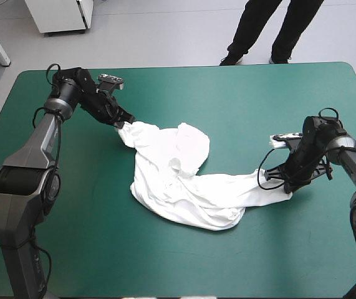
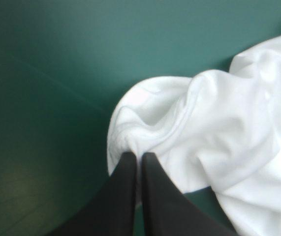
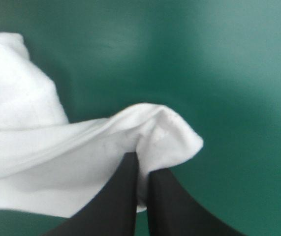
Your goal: Fold the cloth
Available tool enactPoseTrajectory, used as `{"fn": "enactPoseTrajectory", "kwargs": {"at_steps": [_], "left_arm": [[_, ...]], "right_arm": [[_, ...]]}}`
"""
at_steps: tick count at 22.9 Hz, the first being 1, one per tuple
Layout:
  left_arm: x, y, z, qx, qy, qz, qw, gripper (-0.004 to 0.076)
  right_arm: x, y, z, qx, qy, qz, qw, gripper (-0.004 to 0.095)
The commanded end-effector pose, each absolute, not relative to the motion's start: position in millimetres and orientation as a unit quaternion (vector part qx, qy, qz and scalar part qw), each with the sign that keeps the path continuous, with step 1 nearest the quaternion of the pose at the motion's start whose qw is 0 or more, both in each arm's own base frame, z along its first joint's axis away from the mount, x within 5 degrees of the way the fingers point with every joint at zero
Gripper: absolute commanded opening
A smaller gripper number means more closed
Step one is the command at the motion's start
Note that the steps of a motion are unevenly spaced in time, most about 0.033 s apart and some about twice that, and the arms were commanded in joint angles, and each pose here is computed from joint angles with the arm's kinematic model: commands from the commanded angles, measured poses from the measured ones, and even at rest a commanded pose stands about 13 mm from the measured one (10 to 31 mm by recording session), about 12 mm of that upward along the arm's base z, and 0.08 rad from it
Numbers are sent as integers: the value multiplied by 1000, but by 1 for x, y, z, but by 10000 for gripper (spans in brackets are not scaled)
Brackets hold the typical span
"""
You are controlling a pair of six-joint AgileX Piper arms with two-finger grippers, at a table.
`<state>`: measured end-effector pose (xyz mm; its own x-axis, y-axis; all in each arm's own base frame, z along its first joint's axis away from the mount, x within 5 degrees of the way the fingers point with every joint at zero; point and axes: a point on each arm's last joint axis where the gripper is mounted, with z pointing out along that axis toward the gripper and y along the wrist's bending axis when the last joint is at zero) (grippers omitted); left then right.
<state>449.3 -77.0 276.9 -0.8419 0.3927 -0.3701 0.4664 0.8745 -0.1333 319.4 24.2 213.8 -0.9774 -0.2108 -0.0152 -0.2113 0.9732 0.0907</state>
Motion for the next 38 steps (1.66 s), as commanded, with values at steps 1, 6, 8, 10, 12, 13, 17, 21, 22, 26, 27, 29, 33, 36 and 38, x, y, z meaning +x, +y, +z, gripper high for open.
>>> {"fn": "enactPoseTrajectory", "kwargs": {"at_steps": [1,6,8,10,12,13,17,21,22,26,27,29,33,36,38], "left_arm": [[417,-78,348,235,938,-115,226,-22],[355,-70,439,240,906,-100,334,-22],[324,-65,471,242,889,-92,378,-22],[279,-59,509,244,864,-78,433,-22],[234,-50,544,238,829,-53,503,-22],[220,-48,553,236,817,-49,524,-22],[155,-39,587,227,757,-33,611,-22],[91,-27,608,211,705,-7,678,-22],[74,-25,612,208,690,-3,694,-22],[41,-19,616,201,668,8,717,-22],[36,-18,615,197,671,13,715,-22],[33,-15,611,186,687,17,702,-22],[42,-9,603,164,725,37,668,-22],[81,-9,583,162,777,60,605,-22],[119,-13,561,170,813,60,553,-22]], "right_arm": [[319,27,259,-113,990,62,59,-15],[286,25,402,-120,954,41,271,-15],[263,24,449,-114,931,39,346,-15],[230,22,498,-113,894,33,432,-15],[193,20,538,-111,851,27,512,-15],[181,20,549,-110,835,27,538,-15],[130,18,593,-107,761,23,640,-15],[83,20,629,-116,682,38,721,-15],[66,21,640,-128,653,47,745,-15],[31,21,660,-151,593,79,787,-14],[24,21,663,-155,583,87,793,-14],[12,21,665,-161,574,102,796,-14],[11,23,654,-167,617,117,760,-14],[56,31,628,-164,691,121,693,-14],[100,39,598,-165,751,123,628,-14]]}}
